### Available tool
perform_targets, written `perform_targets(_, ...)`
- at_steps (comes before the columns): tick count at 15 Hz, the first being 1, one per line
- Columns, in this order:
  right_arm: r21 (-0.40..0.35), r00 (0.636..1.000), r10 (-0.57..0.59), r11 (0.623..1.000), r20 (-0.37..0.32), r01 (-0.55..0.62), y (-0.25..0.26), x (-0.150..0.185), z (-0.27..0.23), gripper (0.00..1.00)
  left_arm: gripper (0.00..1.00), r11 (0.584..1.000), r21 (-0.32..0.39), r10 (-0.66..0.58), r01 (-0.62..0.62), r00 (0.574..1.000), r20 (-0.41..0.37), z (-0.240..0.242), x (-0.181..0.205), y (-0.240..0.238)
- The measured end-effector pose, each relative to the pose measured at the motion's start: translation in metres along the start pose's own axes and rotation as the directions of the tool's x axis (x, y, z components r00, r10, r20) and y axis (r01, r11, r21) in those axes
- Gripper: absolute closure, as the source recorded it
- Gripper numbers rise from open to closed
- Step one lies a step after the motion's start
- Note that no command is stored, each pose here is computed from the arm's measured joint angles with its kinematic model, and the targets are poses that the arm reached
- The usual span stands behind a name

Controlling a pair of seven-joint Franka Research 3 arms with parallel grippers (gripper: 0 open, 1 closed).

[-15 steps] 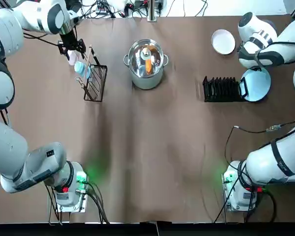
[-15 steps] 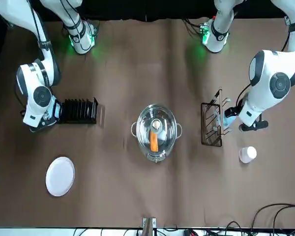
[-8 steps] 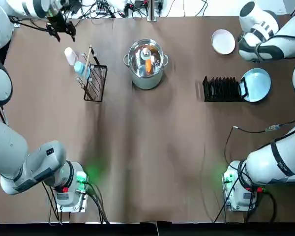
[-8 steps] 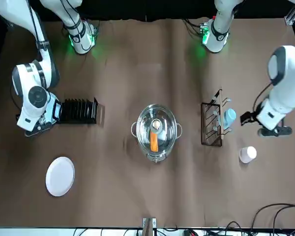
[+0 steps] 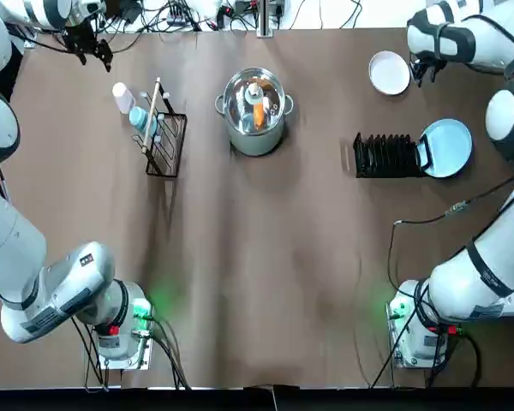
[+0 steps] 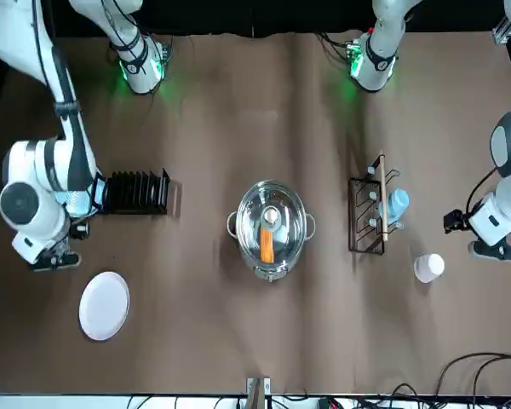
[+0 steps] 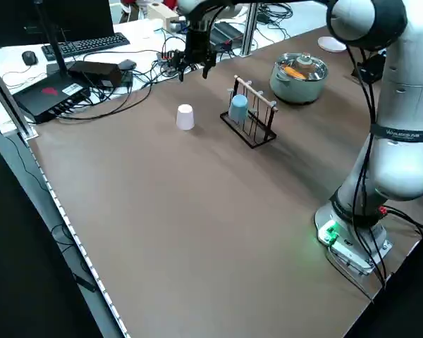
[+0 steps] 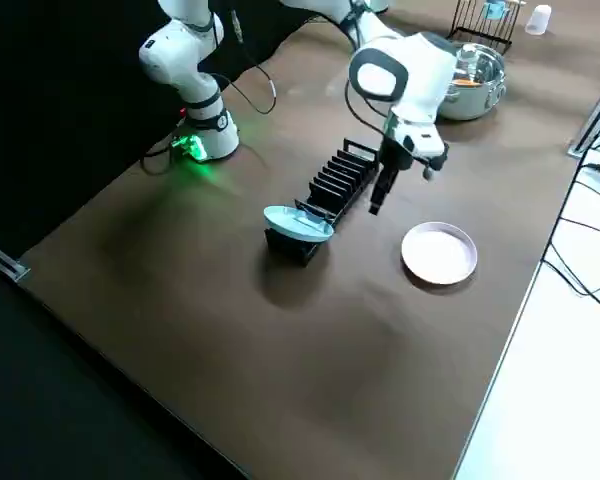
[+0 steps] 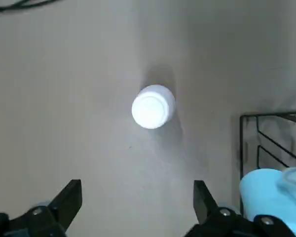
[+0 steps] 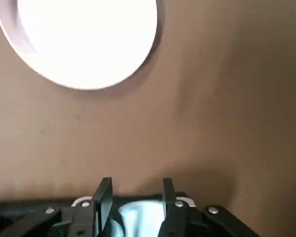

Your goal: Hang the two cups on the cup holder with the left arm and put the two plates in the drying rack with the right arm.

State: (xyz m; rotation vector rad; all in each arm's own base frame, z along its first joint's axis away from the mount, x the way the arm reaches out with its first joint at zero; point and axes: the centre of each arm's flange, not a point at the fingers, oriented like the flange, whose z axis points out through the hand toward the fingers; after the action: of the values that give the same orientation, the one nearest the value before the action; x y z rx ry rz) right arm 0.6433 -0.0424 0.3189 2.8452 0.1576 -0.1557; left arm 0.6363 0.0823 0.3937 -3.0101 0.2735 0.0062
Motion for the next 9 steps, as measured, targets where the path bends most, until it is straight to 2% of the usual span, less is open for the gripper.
perform_targets(3,0.068,0.987,0.159,0.985,0.017,-0.16,0.004,0.02,0.03,0.5,0.0,1.0,-0.021,0.004,-0.004,1.0,0.013,0.022,0.0,-0.012)
perform_targets(5,0.082,0.962,0.271,0.96,-0.014,-0.269,0.004,0.037,0.049,0.47,0.0,0.999,-0.034,0.013,-0.013,1.0,-0.006,0.036,0.005,-0.013)
perform_targets(7,0.109,0.907,0.416,0.906,-0.061,-0.408,0.004,0.05,0.068,0.44,0.0,0.999,-0.046,0.011,-0.013,0.999,-0.033,0.056,0.01,-0.016)
perform_targets(9,0.13,0.843,0.533,0.843,-0.067,-0.522,0.007,0.055,0.087,0.44,0.0,0.998,-0.054,0.014,-0.016,0.999,-0.034,0.081,0.012,-0.022)
